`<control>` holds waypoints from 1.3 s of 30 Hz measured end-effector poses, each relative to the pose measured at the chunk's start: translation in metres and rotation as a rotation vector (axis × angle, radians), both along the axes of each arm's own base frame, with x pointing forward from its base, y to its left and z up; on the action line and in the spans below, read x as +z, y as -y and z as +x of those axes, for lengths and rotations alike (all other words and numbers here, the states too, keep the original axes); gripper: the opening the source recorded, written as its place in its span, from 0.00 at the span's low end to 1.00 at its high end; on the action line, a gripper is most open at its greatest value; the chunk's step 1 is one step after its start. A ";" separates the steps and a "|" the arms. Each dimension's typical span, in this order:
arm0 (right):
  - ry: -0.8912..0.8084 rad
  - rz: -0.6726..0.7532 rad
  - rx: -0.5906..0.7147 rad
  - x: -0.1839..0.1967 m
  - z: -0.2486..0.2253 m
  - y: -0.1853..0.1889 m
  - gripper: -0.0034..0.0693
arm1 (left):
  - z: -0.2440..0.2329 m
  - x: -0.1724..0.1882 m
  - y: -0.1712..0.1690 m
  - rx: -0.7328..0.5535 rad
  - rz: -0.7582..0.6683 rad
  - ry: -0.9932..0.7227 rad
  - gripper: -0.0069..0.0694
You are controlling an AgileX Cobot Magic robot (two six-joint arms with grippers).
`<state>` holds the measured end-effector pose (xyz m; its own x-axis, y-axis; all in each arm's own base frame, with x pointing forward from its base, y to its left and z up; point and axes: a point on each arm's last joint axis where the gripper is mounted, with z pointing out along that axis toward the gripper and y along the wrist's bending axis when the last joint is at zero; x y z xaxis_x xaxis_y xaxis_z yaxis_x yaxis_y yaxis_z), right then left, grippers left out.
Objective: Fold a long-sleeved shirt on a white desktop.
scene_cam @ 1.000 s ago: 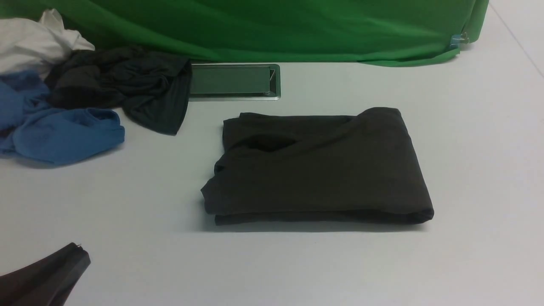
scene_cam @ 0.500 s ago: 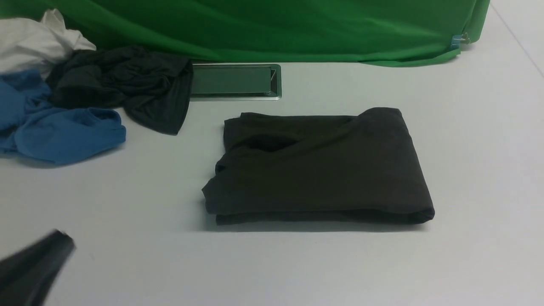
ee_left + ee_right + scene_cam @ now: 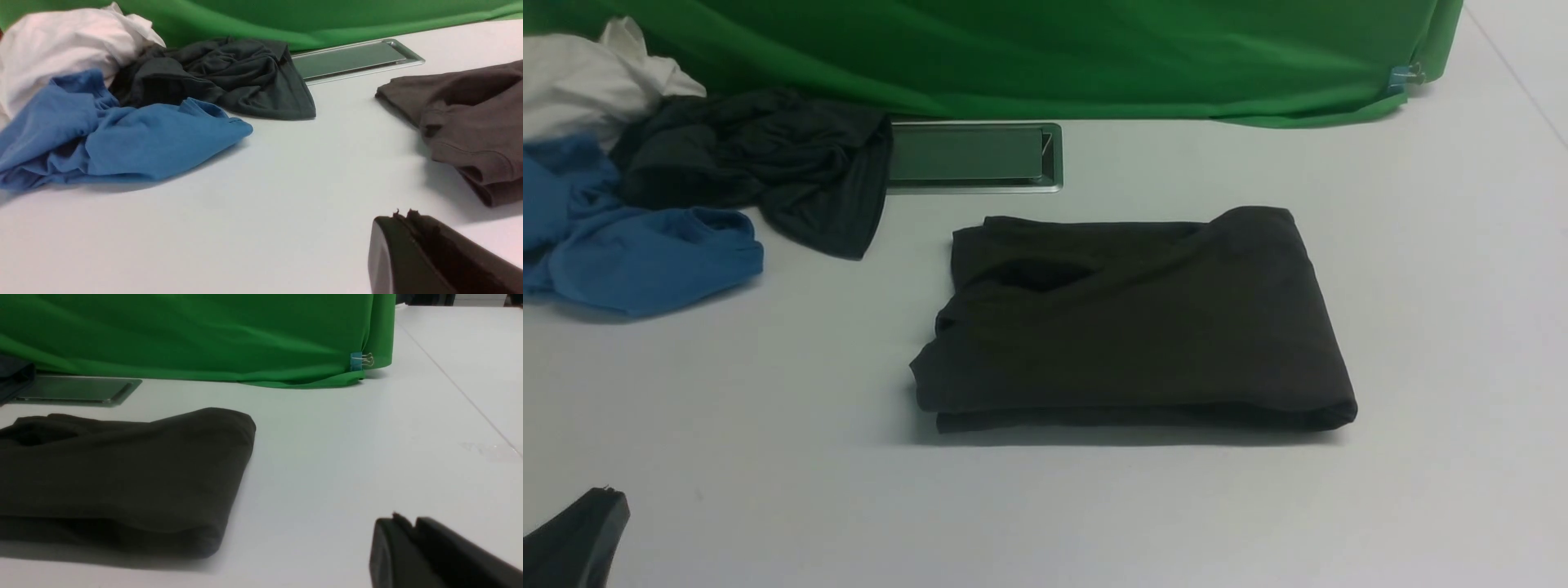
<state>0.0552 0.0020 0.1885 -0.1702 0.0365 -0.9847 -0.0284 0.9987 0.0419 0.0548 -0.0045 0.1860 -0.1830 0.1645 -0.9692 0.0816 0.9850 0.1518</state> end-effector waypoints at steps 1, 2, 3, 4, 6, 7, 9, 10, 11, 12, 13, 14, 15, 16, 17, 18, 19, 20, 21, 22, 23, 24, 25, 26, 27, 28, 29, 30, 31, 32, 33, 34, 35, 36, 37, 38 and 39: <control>0.000 0.000 0.000 0.000 0.000 0.000 0.18 | 0.000 0.000 0.000 0.000 0.000 0.000 0.11; 0.000 0.001 0.000 0.000 0.000 0.000 0.18 | 0.000 0.000 0.000 0.000 0.000 0.000 0.11; 0.000 0.001 0.000 0.000 0.000 0.000 0.18 | 0.000 0.000 0.000 0.000 0.001 0.000 0.11; 0.000 0.001 0.000 0.000 0.000 0.000 0.19 | 0.000 0.000 0.000 0.000 -0.002 0.000 0.11; 0.000 0.002 0.000 0.000 0.000 0.000 0.20 | 0.000 0.000 0.000 0.000 -0.002 0.000 0.11; 0.000 0.002 0.000 0.000 0.000 0.000 0.20 | 0.000 0.000 0.000 0.000 -0.002 0.000 0.11; 0.000 0.002 0.000 0.000 0.000 0.000 0.21 | 0.000 0.000 0.000 -0.001 -0.003 0.000 0.11; 0.000 0.002 0.000 0.000 0.000 0.000 0.21 | 0.000 0.000 0.000 -0.001 -0.003 0.000 0.11; 0.000 0.002 0.000 0.000 0.000 0.000 0.21 | 0.000 0.000 0.000 -0.001 -0.003 0.000 0.11; 0.000 0.002 0.000 0.000 0.000 0.000 0.22 | 0.000 0.000 0.000 -0.001 -0.003 0.000 0.11; 0.000 0.002 0.000 0.000 0.000 0.000 0.23 | 0.000 0.000 0.000 -0.001 -0.003 0.000 0.11; 0.000 0.002 0.000 0.000 0.000 0.000 0.24 | 0.000 0.000 0.000 -0.001 -0.003 0.000 0.11; 0.000 0.002 0.000 0.000 0.000 0.000 0.24 | 0.000 0.000 0.000 -0.001 -0.003 0.000 0.11; 0.000 0.002 0.000 0.000 0.000 0.000 0.25 | 0.000 0.000 0.000 -0.001 -0.003 0.000 0.11; 0.000 0.002 0.000 0.000 0.000 0.000 0.25 | 0.000 0.000 0.000 -0.001 -0.003 0.000 0.11; 0.000 0.002 0.000 0.000 0.000 0.000 0.25 | 0.000 0.000 0.000 -0.001 -0.003 0.000 0.11; 0.000 0.002 0.000 0.000 0.000 0.000 0.26 | 0.000 0.000 0.000 -0.001 -0.003 -0.001 0.11; 0.000 0.002 0.000 0.000 0.000 0.000 0.26 | 0.000 0.000 0.000 -0.001 -0.003 -0.001 0.11; 0.000 0.002 0.000 0.000 0.000 0.000 0.26 | 0.000 0.000 0.000 -0.001 -0.003 -0.001 0.11; 0.000 0.002 0.000 0.000 0.000 0.000 0.27 | 0.000 0.000 0.000 -0.001 -0.003 -0.003 0.11; 0.000 0.002 0.000 0.000 0.000 0.000 0.27 | 0.000 0.000 0.000 -0.001 -0.003 -0.003 0.11; 0.000 0.002 0.000 0.000 0.000 0.000 0.27 | 0.000 0.000 0.000 -0.001 -0.001 -0.003 0.11; 0.000 0.002 0.000 0.000 0.000 0.000 0.28 | 0.000 0.000 0.000 -0.002 -0.001 -0.003 0.11; 0.000 0.002 0.000 0.000 0.000 0.000 0.28 | 0.000 0.000 0.000 -0.002 -0.001 -0.006 0.11; 0.000 0.002 0.000 0.000 0.000 0.000 0.28 | 0.000 0.000 0.000 -0.002 -0.001 -0.006 0.11; 0.000 0.002 0.000 0.000 0.000 0.000 0.29 | 0.000 -0.001 0.000 -0.002 -0.001 -0.006 0.11; 0.000 0.002 0.000 0.000 0.000 0.000 0.29 | 0.000 -0.001 0.000 -0.002 -0.001 -0.006 0.11; 0.000 0.002 0.000 0.000 0.000 0.000 0.30 | 0.000 -0.001 0.000 -0.002 -0.001 -0.006 0.11; 0.000 0.002 0.000 0.000 0.000 0.000 0.31 | 0.000 -0.001 0.000 -0.002 -0.001 -0.006 0.11; 0.000 0.002 0.000 0.000 0.000 0.000 0.31 | 0.000 -0.001 0.000 -0.002 -0.001 -0.006 0.11; 0.000 0.002 0.000 0.000 0.000 0.000 0.31 | 0.000 -0.001 0.000 -0.002 -0.001 -0.006 0.11; 0.000 0.002 0.000 0.000 0.000 0.000 0.32 | 0.000 -0.001 0.000 -0.002 -0.001 -0.006 0.11; 0.000 0.002 0.000 0.000 0.000 0.000 0.32 | 0.000 -0.001 0.000 -0.002 -0.001 -0.006 0.11; 0.000 0.002 0.000 0.000 0.000 0.000 0.32 | 0.000 -0.001 0.000 -0.002 -0.001 -0.006 0.11; 0.000 0.002 0.000 0.000 0.000 0.000 0.33 | 0.000 -0.001 0.000 -0.002 -0.001 -0.006 0.11; 0.000 0.002 0.000 0.000 0.000 0.000 0.33 | 0.000 -0.001 0.000 -0.002 -0.001 -0.006 0.11; 0.000 0.002 0.000 0.000 0.000 0.000 0.33 | 0.000 -0.001 0.000 -0.002 -0.001 -0.006 0.11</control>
<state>0.0552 0.0020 0.1885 -0.1702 0.0389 -0.9846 -0.0280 0.9986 0.0443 0.0546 -0.0047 0.1854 -0.1886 0.1642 -0.9682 0.0845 0.9850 0.1506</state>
